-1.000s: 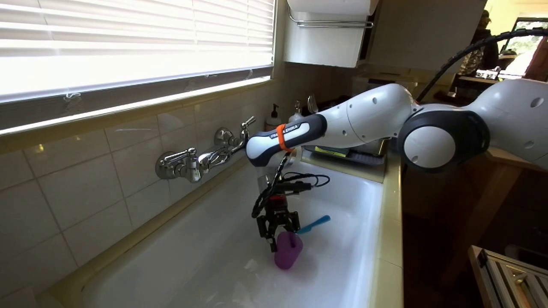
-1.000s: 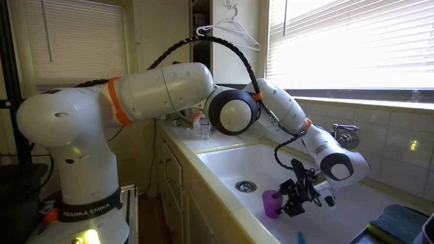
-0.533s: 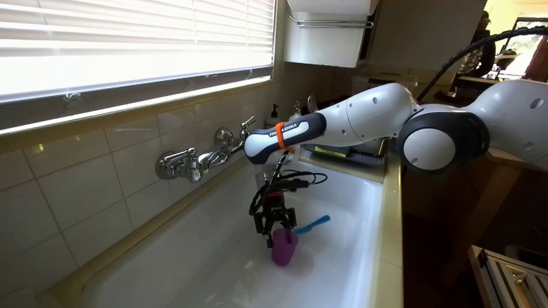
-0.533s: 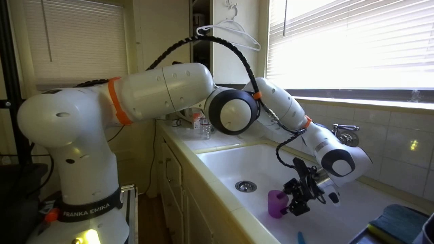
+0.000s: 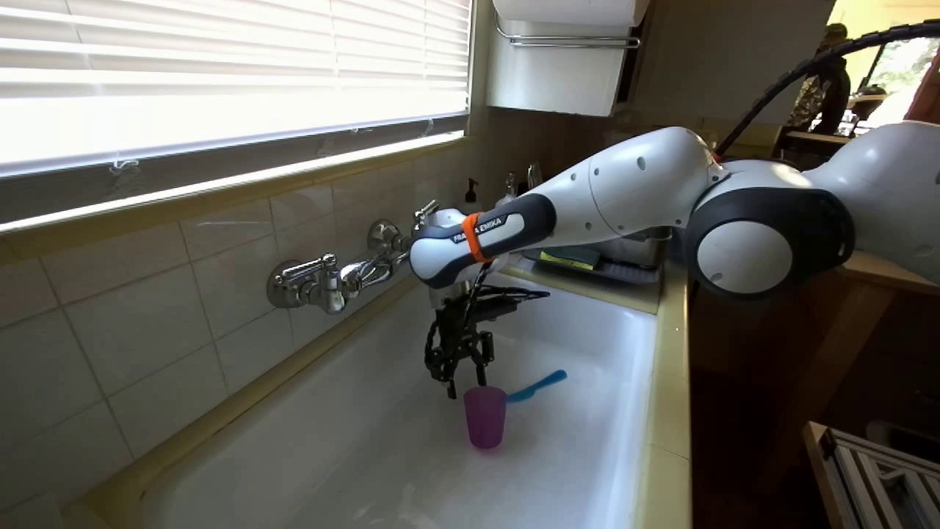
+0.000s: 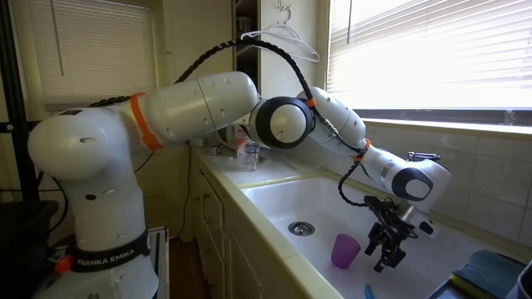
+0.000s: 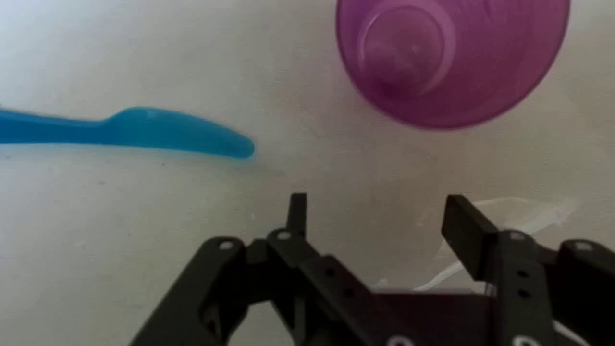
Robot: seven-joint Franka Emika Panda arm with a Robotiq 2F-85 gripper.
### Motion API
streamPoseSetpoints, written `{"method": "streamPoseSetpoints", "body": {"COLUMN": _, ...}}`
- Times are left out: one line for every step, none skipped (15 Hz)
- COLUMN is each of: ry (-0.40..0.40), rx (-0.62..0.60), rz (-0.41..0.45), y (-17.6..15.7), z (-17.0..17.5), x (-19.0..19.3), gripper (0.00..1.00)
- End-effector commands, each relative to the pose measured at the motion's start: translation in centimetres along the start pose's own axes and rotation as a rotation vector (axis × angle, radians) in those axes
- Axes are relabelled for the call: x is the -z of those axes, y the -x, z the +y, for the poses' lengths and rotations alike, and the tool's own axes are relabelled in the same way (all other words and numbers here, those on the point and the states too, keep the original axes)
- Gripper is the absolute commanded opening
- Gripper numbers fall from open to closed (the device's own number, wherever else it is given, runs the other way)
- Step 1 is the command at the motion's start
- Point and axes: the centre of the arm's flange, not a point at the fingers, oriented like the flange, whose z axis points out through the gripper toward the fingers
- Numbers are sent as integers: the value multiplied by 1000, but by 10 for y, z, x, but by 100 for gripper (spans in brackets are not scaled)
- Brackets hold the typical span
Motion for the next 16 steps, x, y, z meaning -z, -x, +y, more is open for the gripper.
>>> {"method": "streamPoseSetpoints", "body": {"ry": 76, "rx": -39, "rz": 86, "y": 23, "z": 4, "x": -3, "gripper": 49}}
{"method": "streamPoseSetpoints", "body": {"ry": 76, "rx": -43, "rz": 98, "y": 24, "z": 5, "x": -1, "gripper": 49}}
{"method": "streamPoseSetpoints", "body": {"ry": 74, "rx": -42, "rz": 115, "y": 25, "z": 5, "x": 2, "gripper": 49}}
{"method": "streamPoseSetpoints", "body": {"ry": 70, "rx": -39, "rz": 128, "y": 28, "z": 5, "x": 4, "gripper": 79}}
{"method": "streamPoseSetpoints", "body": {"ry": 59, "rx": -30, "rz": 121, "y": 32, "z": 4, "x": 6, "gripper": 95}}
{"method": "streamPoseSetpoints", "body": {"ry": 48, "rx": -23, "rz": 108, "y": 34, "z": 4, "x": 6, "gripper": 97}}
{"method": "streamPoseSetpoints", "body": {"ry": 36, "rx": -17, "rz": 80, "y": 37, "z": 3, "x": 6, "gripper": 95}}
{"method": "streamPoseSetpoints", "body": {"ry": 33, "rx": -16, "rz": 69, "y": 39, "z": 3, "x": 4, "gripper": 100}}
{"method": "streamPoseSetpoints", "body": {"ry": 24, "rx": -9, "rz": 51, "y": 42, "z": 3, "x": 3, "gripper": 100}}
{"method": "streamPoseSetpoints", "body": {"ry": 20, "rx": -5, "rz": 38, "y": 45, "z": 3, "x": 4, "gripper": 100}}
{"method": "streamPoseSetpoints", "body": {"ry": 15, "rx": 2, "rz": 22, "y": 47, "z": 3, "x": 3, "gripper": 100}}
{"method": "streamPoseSetpoints", "body": {"ry": 9, "rx": 9, "rz": 3, "y": 49, "z": 2, "x": 2, "gripper": 100}}
{"method": "streamPoseSetpoints", "body": {"ry": 1, "rx": 12, "rz": -16, "y": 51, "z": 1, "x": 0, "gripper": 100}}
{"method": "streamPoseSetpoints", "body": {"ry": -9, "rx": 18, "rz": -36, "y": 53, "z": -1, "x": -2, "gripper": 100}}
{"method": "streamPoseSetpoints", "body": {"ry": -17, "rx": 23, "rz": -52, "y": 55, "z": -2, "x": -3, "gripper": 99}}
{"method": "streamPoseSetpoints", "body": {"ry": -27, "rx": 28, "rz": -71, "y": 58, "z": -4, "x": -4, "gripper": 100}}
